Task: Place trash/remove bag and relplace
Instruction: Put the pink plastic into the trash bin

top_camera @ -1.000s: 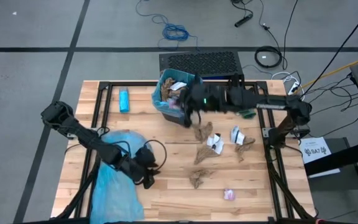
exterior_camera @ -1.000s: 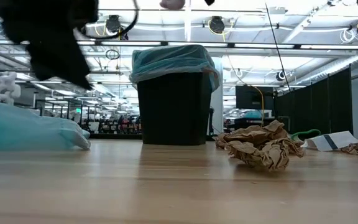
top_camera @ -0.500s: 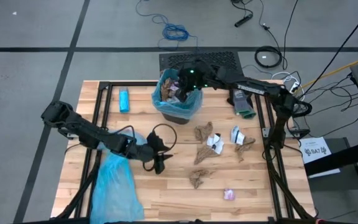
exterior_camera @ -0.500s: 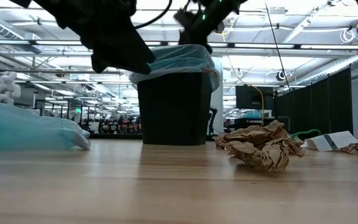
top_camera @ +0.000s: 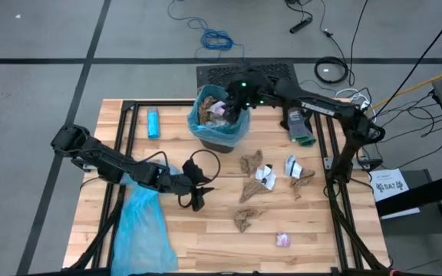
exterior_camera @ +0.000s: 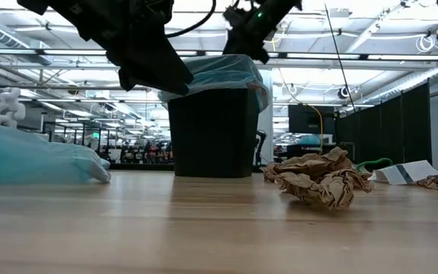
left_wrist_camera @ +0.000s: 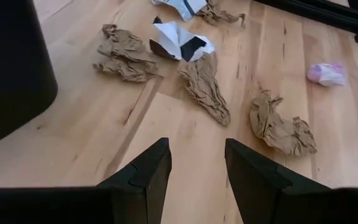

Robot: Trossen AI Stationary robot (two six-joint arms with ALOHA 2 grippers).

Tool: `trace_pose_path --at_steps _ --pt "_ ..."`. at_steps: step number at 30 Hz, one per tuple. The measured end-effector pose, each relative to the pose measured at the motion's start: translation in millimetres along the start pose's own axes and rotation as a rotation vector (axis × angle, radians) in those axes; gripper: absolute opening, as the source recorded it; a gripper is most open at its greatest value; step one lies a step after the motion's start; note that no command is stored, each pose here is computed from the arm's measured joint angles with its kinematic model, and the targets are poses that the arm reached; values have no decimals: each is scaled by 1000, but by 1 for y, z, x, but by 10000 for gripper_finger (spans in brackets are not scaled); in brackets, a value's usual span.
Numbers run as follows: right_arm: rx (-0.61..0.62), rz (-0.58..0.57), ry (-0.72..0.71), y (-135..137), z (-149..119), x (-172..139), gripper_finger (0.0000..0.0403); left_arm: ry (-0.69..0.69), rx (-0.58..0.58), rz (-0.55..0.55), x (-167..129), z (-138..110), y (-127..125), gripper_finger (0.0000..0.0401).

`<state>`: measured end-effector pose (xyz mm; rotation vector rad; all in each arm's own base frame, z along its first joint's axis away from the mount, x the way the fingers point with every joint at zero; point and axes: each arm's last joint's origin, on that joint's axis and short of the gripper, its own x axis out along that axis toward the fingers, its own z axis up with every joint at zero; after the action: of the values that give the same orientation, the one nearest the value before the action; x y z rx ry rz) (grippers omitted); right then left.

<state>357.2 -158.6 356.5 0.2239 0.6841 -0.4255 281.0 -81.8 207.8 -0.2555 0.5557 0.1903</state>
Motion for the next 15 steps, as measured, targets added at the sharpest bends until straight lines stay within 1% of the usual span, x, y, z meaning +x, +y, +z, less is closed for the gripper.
trace_pose_path --at_steps 4,8,11,13,15 --pt "20 -5 4 0 0 -35 182 0 19 -3 0 0 0 155" --pt "40 -13 106 5 -14 -76 175 0 19 -3 0 0 0 155" --pt "-2 -73 215 21 -31 -102 168 0 18 -3 0 0 0 155" --pt "-45 -133 264 36 -44 -117 164 1 19 -3 0 0 0 155" --pt "-77 -167 299 52 -60 -126 161 0 18 -3 0 0 0 155"
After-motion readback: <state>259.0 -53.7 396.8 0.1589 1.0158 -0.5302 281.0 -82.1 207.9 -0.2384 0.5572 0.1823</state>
